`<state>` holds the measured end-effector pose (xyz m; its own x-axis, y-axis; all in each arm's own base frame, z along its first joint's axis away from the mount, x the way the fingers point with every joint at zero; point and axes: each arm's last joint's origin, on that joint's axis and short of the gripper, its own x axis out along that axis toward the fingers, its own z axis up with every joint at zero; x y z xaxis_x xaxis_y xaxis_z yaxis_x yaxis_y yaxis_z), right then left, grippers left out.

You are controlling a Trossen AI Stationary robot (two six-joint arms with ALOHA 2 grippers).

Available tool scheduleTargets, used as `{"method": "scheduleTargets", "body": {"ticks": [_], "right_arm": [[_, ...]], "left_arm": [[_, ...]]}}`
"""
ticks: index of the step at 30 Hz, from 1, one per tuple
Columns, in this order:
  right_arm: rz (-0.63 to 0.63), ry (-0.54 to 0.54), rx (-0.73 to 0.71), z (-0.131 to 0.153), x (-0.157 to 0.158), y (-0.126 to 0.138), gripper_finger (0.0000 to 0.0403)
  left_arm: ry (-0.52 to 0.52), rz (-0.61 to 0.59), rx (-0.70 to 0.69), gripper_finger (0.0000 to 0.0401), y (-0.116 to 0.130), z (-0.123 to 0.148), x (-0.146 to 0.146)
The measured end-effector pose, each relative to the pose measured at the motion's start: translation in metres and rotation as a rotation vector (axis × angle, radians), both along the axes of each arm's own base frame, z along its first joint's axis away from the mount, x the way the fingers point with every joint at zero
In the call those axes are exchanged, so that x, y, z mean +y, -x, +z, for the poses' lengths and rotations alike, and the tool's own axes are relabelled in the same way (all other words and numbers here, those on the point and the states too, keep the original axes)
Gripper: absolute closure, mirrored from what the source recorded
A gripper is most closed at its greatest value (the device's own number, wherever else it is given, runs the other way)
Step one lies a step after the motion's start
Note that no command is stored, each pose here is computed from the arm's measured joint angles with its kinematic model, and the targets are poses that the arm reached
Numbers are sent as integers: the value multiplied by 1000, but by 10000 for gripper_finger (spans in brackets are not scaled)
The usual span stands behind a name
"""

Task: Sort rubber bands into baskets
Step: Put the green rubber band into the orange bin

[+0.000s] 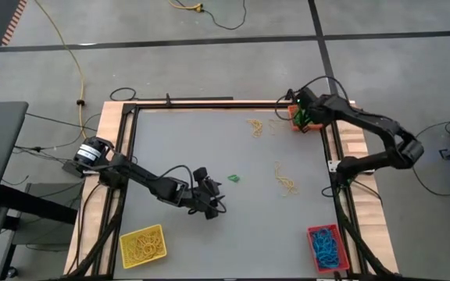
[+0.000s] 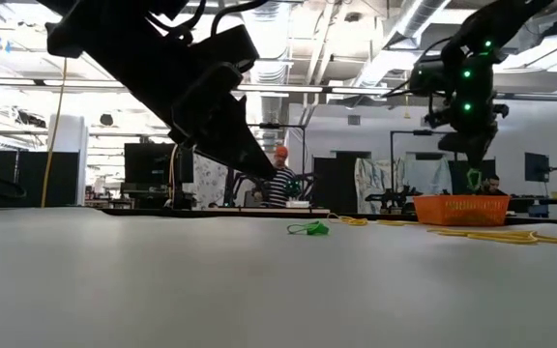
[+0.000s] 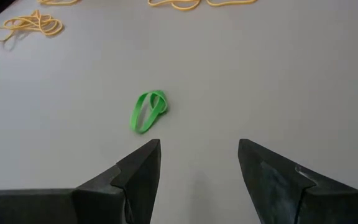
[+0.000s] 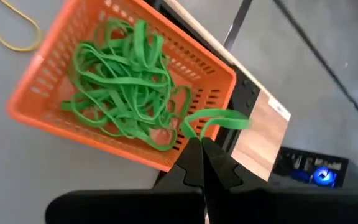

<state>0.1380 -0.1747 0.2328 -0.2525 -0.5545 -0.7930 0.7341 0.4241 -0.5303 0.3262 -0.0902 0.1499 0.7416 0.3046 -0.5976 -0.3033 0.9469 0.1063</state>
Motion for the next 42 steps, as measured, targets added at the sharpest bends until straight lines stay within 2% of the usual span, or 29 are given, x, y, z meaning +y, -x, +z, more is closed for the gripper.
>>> {"method": "scheduleTargets", "body": {"ticks": [6, 9, 13, 18, 23, 34, 39, 42], "right_arm": [[5, -39, 68, -15, -7, -7, 385], [-20, -89, 126, -30, -15, -7, 381], [-58, -92, 235, -47, -23, -9, 379], [-72, -104, 242, -57, -26, -12, 369], [-74, -75, 212, -54, -27, -14, 333], [-105, 44, 145, -32, -16, -14, 215], [-120, 77, 108, -22, -13, -10, 196], [-109, 44, 36, -18, -10, -10, 196]], "left_arm": [[5, 5, 0, 195, 0, 0, 0], [11, 10, 0, 195, 0, 0, 0], [25, -4, 7, 195, 0, -1, 0], [27, -7, 14, 195, 1, -1, 0], [25, -7, 23, 195, 1, -2, 0], [35, 3, 25, 195, 2, -2, 0], [39, -5, 28, 195, 2, -2, 0], [38, -7, 29, 195, 2, -2, 0]]}}
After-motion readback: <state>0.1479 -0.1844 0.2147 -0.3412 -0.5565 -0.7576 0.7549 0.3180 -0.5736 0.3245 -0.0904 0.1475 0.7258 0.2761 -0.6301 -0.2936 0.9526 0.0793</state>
